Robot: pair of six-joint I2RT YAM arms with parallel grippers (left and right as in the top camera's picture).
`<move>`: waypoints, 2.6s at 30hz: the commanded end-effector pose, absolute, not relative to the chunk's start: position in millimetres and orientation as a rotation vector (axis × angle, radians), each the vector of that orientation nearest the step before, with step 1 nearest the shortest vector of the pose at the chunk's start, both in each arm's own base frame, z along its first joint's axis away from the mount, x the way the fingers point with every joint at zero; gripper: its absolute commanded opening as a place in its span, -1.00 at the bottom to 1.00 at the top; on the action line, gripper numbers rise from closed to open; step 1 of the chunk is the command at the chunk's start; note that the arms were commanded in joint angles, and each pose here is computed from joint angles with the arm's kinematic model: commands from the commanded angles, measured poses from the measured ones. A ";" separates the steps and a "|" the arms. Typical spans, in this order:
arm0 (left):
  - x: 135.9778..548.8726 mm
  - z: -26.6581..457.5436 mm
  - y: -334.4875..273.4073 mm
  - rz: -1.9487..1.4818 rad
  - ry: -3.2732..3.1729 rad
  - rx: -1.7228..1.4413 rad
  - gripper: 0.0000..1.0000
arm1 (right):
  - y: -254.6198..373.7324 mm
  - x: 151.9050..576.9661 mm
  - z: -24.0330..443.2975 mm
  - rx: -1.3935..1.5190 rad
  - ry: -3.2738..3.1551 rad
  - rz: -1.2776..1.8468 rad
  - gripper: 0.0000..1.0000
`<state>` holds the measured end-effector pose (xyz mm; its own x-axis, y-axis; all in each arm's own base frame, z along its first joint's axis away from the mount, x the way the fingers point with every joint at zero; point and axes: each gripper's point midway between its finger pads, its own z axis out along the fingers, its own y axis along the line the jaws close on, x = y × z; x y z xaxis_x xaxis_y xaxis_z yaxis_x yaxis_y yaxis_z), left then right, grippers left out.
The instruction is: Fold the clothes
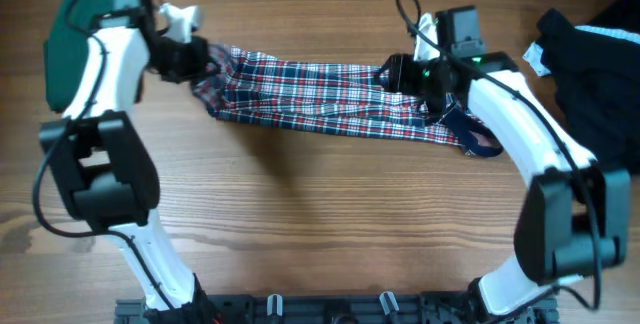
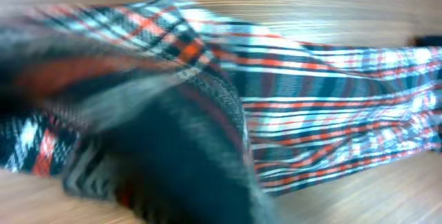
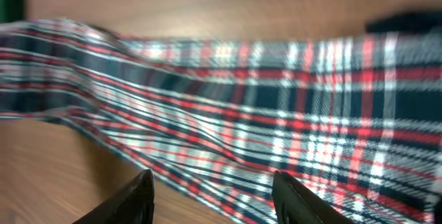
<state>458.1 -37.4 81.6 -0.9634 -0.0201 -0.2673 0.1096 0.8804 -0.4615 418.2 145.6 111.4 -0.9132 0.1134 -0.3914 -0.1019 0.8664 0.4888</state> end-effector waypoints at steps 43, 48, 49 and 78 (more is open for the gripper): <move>403.2 127.2 -311.9 -0.756 2.527 0.860 0.99 | 79.2 437.4 132.3 0.176 2.550 0.603 0.32; 420.2 123.6 -288.4 -0.675 2.551 0.787 0.99 | 79.2 437.3 132.3 0.174 2.550 0.603 0.33; 427.1 123.7 -279.5 -0.663 2.555 0.754 0.99 | 79.2 437.3 132.3 0.172 2.550 0.602 0.33; 460.1 26.7 -307.7 -0.660 2.645 0.511 -0.92 | 74.0 440.9 132.0 0.186 2.540 0.560 0.08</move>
<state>468.1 -296.0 54.6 -0.8344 0.2643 -0.4836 0.4623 0.8134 -0.3531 436.9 76.6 125.4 -0.8640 0.2425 -0.4412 0.0267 0.8971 0.4409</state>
